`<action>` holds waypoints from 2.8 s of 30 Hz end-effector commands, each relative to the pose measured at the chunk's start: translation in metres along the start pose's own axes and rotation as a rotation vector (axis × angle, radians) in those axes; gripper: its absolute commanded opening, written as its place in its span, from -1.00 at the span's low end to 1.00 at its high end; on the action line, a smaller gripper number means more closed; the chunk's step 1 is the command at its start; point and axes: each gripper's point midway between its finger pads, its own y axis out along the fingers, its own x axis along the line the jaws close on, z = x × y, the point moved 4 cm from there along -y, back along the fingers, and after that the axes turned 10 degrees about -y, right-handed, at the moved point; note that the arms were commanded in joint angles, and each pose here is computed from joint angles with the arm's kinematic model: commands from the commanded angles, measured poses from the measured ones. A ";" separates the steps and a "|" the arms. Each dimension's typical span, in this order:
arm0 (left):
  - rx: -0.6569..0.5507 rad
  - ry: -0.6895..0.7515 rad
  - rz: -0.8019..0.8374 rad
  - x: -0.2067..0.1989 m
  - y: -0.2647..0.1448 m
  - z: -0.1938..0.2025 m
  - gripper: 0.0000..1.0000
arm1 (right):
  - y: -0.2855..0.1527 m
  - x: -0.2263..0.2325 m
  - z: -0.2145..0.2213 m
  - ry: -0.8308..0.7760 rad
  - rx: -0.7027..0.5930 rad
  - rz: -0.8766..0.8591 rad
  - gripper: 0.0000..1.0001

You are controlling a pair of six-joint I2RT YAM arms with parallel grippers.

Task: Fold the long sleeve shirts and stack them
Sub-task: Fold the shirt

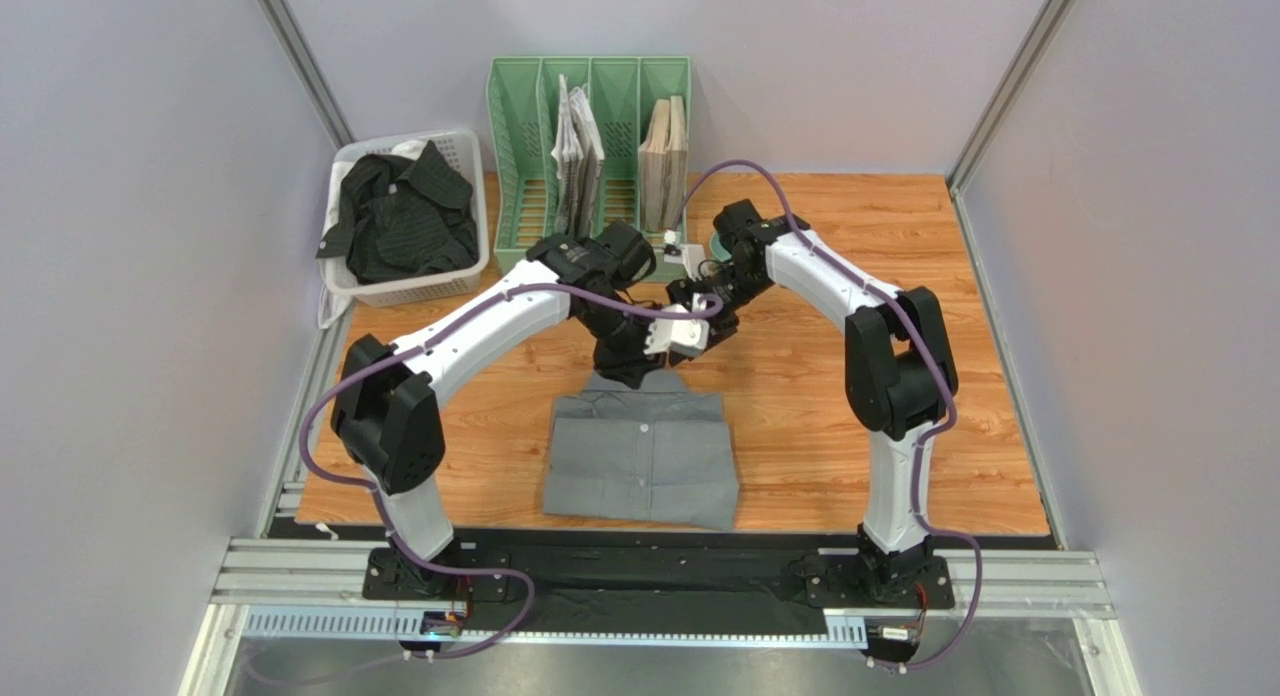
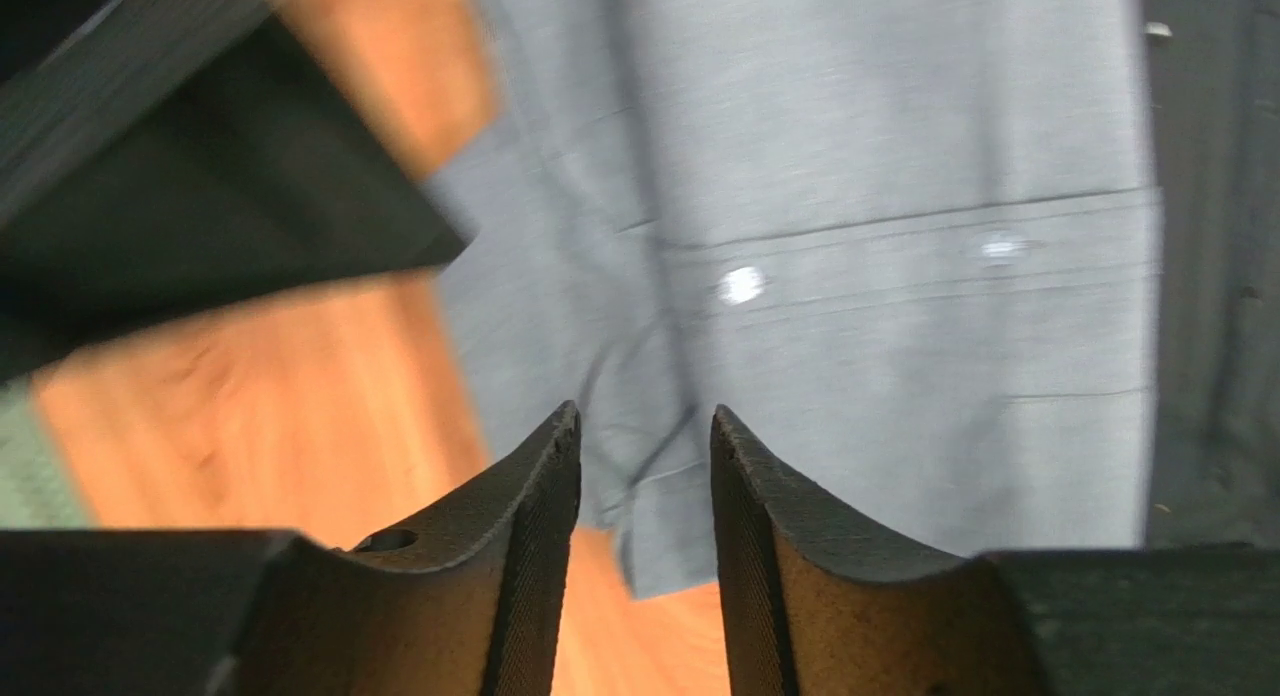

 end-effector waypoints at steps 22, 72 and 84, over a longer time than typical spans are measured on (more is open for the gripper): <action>0.017 -0.526 0.205 -0.050 0.069 0.068 -0.24 | 0.057 -0.010 0.065 0.129 0.103 -0.043 -0.26; 0.016 -0.163 0.261 -0.055 0.069 0.041 -0.84 | 0.097 -0.017 0.031 0.125 0.114 -0.092 -0.49; 0.068 -0.128 0.138 -0.013 0.036 0.039 -1.00 | 0.093 -0.012 0.036 0.100 0.123 -0.113 -0.50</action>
